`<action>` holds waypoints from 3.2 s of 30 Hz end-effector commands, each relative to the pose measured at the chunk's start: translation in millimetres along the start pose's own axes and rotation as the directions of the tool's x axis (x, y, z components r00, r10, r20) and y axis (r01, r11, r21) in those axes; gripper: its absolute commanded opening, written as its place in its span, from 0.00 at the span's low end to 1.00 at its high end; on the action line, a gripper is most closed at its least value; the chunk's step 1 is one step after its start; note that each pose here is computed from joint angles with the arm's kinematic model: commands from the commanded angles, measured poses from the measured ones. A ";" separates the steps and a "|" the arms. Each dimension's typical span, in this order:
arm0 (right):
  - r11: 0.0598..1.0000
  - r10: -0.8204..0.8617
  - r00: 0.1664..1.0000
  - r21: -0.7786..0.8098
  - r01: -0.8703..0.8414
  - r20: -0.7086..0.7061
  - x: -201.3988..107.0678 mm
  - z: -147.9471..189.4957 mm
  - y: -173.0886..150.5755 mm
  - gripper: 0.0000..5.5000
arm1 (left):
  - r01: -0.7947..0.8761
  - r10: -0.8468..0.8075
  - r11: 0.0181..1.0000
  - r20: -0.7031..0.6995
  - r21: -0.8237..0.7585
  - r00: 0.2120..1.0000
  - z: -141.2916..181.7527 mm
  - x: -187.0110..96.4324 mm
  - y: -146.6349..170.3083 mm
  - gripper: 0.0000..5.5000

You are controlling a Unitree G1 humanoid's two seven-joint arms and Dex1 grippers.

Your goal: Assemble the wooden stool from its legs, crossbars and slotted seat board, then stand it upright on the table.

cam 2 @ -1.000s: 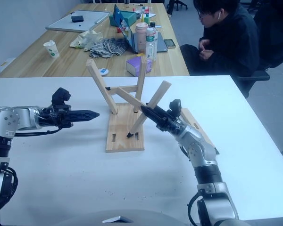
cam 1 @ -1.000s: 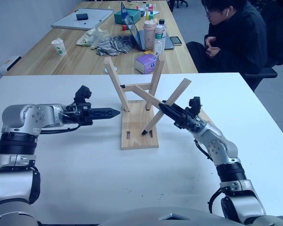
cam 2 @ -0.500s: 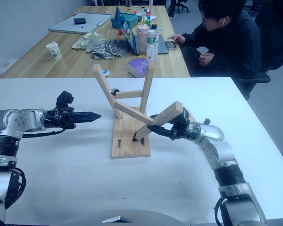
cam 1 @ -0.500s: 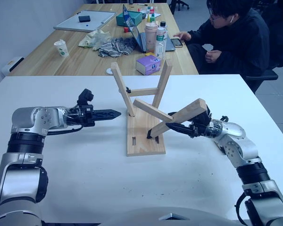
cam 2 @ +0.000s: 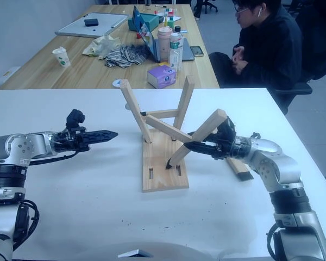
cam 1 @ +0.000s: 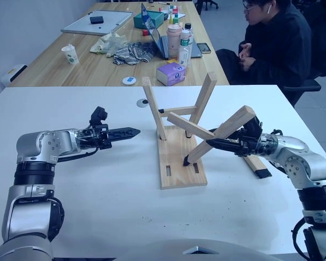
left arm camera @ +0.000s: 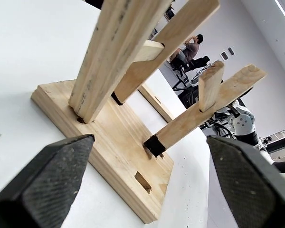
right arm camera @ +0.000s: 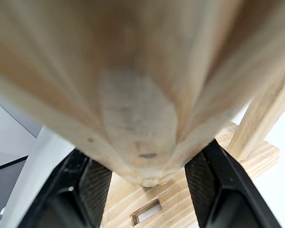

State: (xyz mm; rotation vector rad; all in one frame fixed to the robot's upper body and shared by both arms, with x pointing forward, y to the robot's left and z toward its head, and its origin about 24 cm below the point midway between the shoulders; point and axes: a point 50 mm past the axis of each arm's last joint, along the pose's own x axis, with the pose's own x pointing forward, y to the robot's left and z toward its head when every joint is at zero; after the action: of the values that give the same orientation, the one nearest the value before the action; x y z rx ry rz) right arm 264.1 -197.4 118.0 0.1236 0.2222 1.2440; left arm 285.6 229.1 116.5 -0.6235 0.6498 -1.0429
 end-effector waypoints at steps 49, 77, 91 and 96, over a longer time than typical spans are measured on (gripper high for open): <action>0.976 0.215 0.717 0.169 -0.136 -0.663 -38.9 -123.5 6.6 0.37 | -0.108 0.108 0.994 0.032 -0.003 0.994 -6.0 4.3 15.8 0.79; 0.957 0.289 0.650 0.191 -0.218 -0.703 -11.5 -162.9 18.7 0.37 | -0.104 0.104 0.995 0.012 0.006 0.995 -1.0 13.2 16.7 0.79; 0.991 0.048 0.774 -0.065 -0.114 -0.631 -13.7 -128.6 0.2 0.44 | -0.131 0.131 0.991 0.045 -0.005 0.990 -3.2 7.4 19.6 0.79; 0.983 -0.056 0.860 -0.177 -0.040 -0.507 -21.6 -62.1 -11.3 0.60 | -0.143 0.145 0.989 0.086 -0.024 0.986 -8.4 2.5 20.7 0.79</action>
State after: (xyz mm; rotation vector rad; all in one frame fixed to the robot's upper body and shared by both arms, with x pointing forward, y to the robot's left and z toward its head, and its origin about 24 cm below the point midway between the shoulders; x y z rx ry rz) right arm 255.3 -208.4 48.0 -0.3272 0.5192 1.3134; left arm 294.4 228.3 95.5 -0.6280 0.6351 -0.9034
